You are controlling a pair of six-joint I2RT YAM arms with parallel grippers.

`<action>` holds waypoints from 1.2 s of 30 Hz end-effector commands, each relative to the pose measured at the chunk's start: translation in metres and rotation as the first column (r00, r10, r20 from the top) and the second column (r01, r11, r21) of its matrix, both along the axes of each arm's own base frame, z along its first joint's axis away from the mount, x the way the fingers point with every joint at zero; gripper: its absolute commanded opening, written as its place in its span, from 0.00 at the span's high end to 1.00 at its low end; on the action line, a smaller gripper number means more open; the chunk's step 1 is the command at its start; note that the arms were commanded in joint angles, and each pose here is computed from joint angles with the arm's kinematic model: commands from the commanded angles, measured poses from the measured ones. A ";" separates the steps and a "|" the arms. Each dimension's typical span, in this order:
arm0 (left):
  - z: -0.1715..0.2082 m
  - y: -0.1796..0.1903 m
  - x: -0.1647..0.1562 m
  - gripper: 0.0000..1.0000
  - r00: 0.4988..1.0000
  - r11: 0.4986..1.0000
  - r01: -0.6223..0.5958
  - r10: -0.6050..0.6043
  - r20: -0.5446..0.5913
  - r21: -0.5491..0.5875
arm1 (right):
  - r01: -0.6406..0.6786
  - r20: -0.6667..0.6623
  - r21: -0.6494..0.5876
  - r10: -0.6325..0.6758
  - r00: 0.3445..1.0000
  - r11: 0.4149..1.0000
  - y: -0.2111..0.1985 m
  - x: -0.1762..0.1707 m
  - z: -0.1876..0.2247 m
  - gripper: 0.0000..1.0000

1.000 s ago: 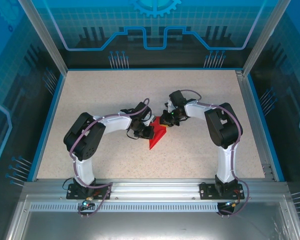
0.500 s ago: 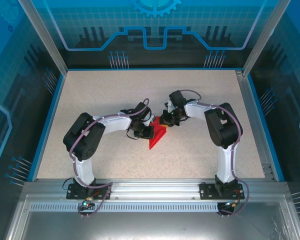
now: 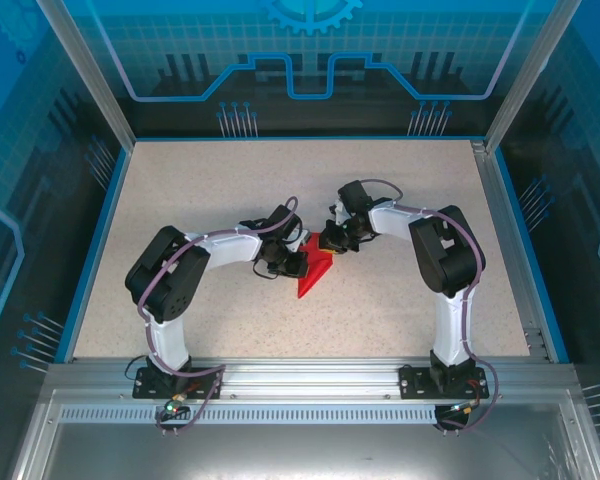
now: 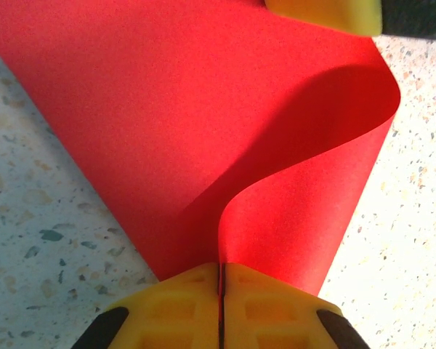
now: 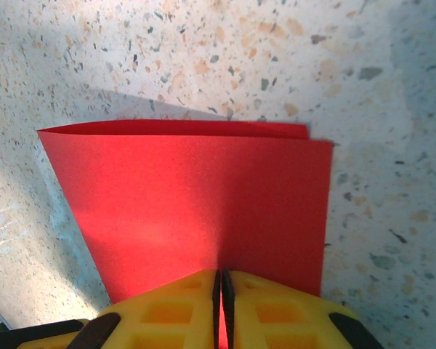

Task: Fold a paper plane with a square sheet of paper (pick it up from the middle)
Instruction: Third fold the triangle at the center of the table.

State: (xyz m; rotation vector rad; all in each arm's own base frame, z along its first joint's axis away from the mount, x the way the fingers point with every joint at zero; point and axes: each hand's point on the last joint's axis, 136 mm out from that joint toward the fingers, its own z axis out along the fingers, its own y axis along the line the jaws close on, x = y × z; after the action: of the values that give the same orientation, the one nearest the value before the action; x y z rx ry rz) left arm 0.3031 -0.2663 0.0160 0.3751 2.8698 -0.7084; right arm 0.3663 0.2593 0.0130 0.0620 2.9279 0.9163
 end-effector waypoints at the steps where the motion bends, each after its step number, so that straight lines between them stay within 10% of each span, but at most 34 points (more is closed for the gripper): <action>1: 0.000 0.010 -0.001 0.91 0.999 0.999 -0.033 0.033 -0.001 0.020 | -0.007 -0.074 -0.074 0.002 0.997 0.997 -0.007 -0.015 -0.023 0.86; 36: -0.003 0.005 0.002 0.91 0.999 0.999 -0.037 0.037 -0.004 -0.001 | -0.006 -0.083 -0.078 -0.001 0.997 0.997 -0.009 -0.019 -0.027 0.86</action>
State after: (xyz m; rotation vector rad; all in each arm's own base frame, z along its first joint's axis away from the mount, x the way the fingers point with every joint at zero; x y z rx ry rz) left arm 0.3018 -0.2655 0.0181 0.3418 2.8606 -0.7215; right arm 0.3663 0.2592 0.0129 0.0622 2.9294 0.9121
